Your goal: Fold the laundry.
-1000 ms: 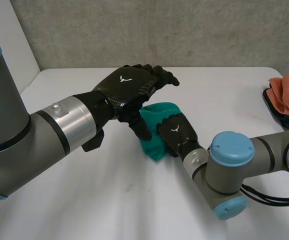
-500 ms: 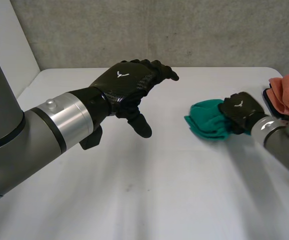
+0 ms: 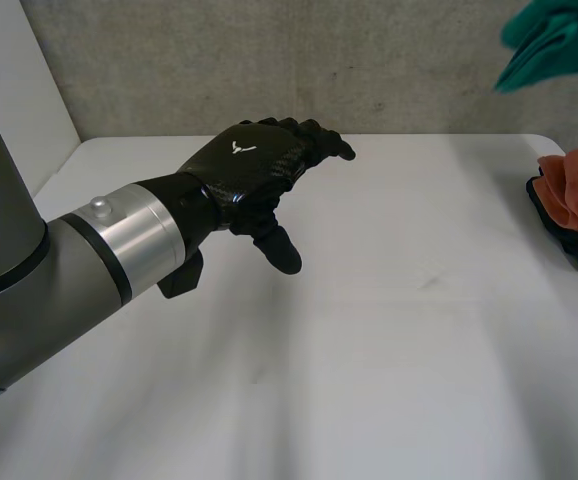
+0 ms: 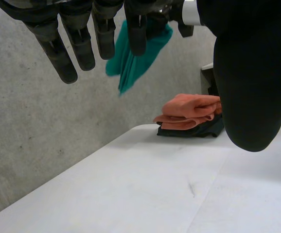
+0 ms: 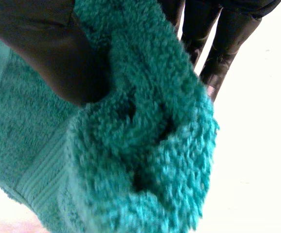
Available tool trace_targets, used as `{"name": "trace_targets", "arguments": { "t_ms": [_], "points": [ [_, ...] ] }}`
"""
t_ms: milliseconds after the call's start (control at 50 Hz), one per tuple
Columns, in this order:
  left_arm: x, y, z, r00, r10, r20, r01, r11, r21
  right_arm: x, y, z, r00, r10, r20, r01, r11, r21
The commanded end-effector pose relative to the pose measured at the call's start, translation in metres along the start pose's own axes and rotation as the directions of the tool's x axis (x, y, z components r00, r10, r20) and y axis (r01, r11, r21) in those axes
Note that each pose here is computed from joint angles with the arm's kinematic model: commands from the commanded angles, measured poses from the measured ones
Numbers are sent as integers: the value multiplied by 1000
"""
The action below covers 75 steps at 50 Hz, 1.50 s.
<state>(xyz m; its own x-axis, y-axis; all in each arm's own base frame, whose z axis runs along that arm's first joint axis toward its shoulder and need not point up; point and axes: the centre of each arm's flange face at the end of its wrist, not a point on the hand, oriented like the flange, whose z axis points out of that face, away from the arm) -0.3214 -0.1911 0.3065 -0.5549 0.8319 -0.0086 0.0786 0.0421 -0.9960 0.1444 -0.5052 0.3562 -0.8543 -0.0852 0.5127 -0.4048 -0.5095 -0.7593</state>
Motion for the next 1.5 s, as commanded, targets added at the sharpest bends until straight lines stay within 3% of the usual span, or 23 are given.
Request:
{"name": "trace_targets", "arguments": {
  "t_ms": [20,100,140,300,660,780,980,1060,1160,1200,1320,1380,1500],
  "points": [
    [0,0,0,1000,0,0,0,1000,0,12,66,-8,999,-29,18,31,996,-84],
    [2,0,0,1000,-2,-3,2,1000,-1,11,104,-24,999,11,47,0,977,-212],
    [3,0,-1,1000,-2,-6,2,1000,0,11,135,-43,996,61,72,-33,941,-337],
    [3,1,-1,1000,-23,3,23,1000,-3,6,185,-77,985,88,151,-1,867,-499],
    [2,1,0,1000,-24,6,24,1000,0,26,182,-102,967,183,179,-35,787,-616],
    [3,1,0,1000,-23,4,23,1000,0,56,163,-103,983,131,129,-20,771,-636],
    [4,-3,-3,1000,-19,3,19,1000,11,102,106,-83,997,-72,7,63,824,-564],
    [4,-6,-4,1000,-15,7,14,1000,21,127,75,-72,970,-221,-100,138,843,-519],
    [4,-10,-7,1000,-12,8,11,999,32,145,32,-63,925,-302,-230,170,871,-461],
    [4,-12,-8,1000,-9,10,9,999,38,134,13,-56,925,-286,-248,162,892,-423],
    [4,-15,-9,1000,-5,12,4,999,49,73,-38,-37,970,-59,-238,-7,963,-269],
    [3,-16,-10,1000,-4,18,3,999,52,45,-55,-35,975,83,-205,-131,964,-231],
    [1,-16,-10,999,-6,41,4,999,50,-19,-89,-36,974,210,-82,-223,953,-205]
  ]
}}
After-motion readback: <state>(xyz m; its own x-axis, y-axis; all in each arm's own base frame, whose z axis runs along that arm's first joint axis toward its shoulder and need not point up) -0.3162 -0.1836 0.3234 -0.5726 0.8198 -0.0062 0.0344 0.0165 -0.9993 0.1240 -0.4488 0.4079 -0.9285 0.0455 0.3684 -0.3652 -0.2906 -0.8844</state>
